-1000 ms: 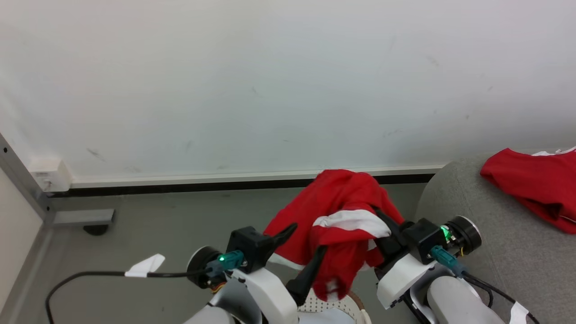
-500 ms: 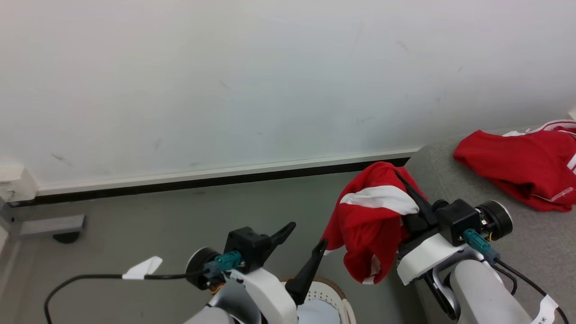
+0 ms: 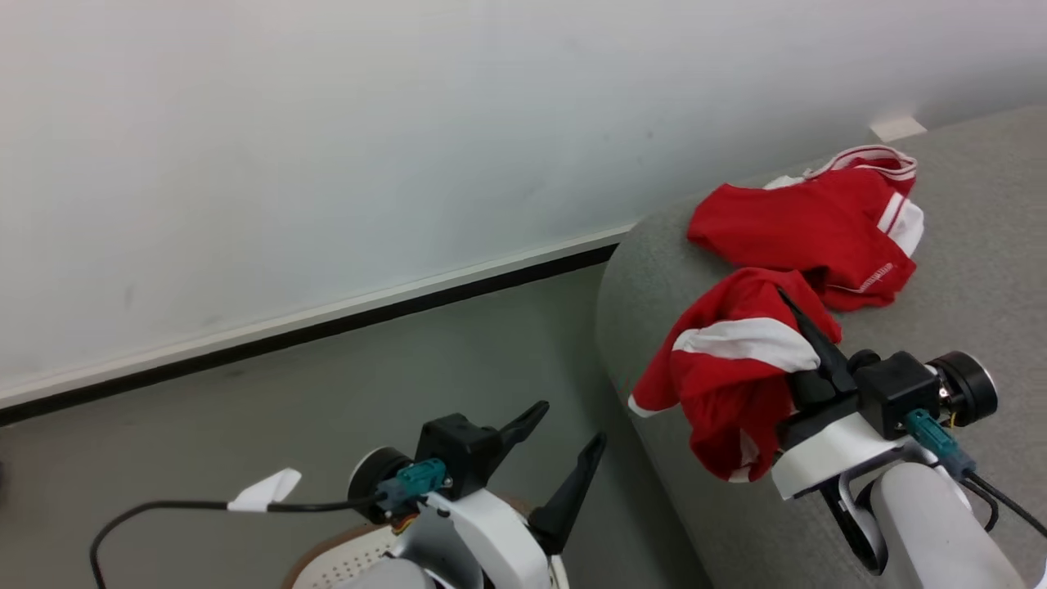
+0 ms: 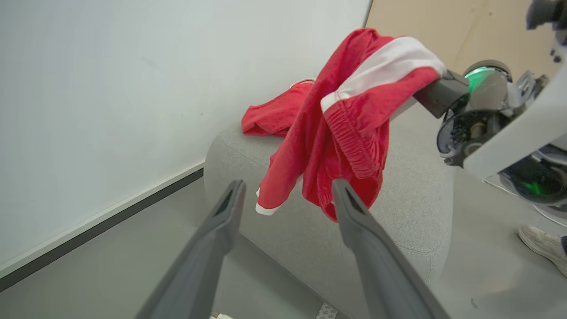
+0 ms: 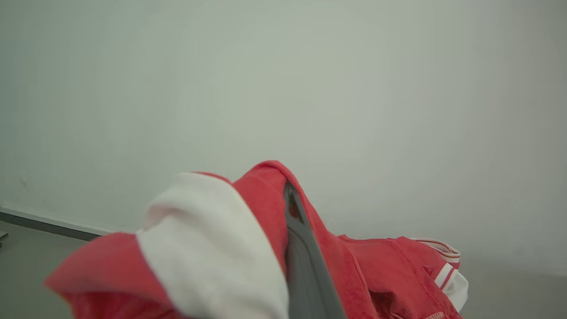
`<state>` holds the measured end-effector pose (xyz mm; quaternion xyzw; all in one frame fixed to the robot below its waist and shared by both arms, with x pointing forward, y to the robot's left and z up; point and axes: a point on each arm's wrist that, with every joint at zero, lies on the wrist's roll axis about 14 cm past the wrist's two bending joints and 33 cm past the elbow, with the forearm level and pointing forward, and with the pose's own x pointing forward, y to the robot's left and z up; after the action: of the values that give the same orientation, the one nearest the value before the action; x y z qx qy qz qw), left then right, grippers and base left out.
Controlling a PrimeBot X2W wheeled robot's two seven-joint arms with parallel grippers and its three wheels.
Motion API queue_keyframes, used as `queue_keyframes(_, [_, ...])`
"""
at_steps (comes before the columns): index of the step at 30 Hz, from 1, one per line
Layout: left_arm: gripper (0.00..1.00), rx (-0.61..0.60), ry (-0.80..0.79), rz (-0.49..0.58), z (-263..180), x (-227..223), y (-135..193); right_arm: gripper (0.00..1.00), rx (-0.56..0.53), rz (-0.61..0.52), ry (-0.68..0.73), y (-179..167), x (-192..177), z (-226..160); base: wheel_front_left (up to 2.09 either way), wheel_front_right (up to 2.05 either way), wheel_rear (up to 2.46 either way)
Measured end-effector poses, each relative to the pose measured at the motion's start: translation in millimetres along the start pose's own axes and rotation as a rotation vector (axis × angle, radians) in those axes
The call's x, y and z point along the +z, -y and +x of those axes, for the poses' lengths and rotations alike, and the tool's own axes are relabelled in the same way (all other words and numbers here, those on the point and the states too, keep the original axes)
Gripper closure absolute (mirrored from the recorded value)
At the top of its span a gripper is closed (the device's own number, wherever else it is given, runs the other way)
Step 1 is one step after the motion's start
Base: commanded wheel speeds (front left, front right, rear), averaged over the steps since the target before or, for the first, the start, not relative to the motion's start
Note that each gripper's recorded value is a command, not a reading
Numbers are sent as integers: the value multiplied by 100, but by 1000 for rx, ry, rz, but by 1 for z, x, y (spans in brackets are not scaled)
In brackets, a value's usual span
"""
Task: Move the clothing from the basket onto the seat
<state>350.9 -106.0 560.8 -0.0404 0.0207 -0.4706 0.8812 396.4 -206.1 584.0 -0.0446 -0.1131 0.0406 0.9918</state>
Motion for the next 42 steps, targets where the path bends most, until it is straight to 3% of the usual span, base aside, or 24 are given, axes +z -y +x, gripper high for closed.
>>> queue_keyframes(11, [0, -214, -20, -17, 35, -13, 53, 100, -204, -36, -35, 65, -5, -49, 0, 0, 0])
queue_keyframes(18, [0, -283, -27, -17, 49, -18, 54, 100, -275, -43, -57, 87, -14, -47, 0, 0, 0])
queue_keyframes(28, [0, -280, -39, -18, 73, -44, -3, 100, -390, -99, 7, 145, -12, 34, 0, 0, 0])
queue_keyframes(37, [0, -212, -76, -71, 84, -93, -65, 100, -552, -234, 71, 237, 0, 112, 0, 0, 0])
queue_keyframes(42, [0, -144, -105, -112, 82, -120, -95, 100, -651, -233, -31, 271, -43, 119, 0, 0, 0])
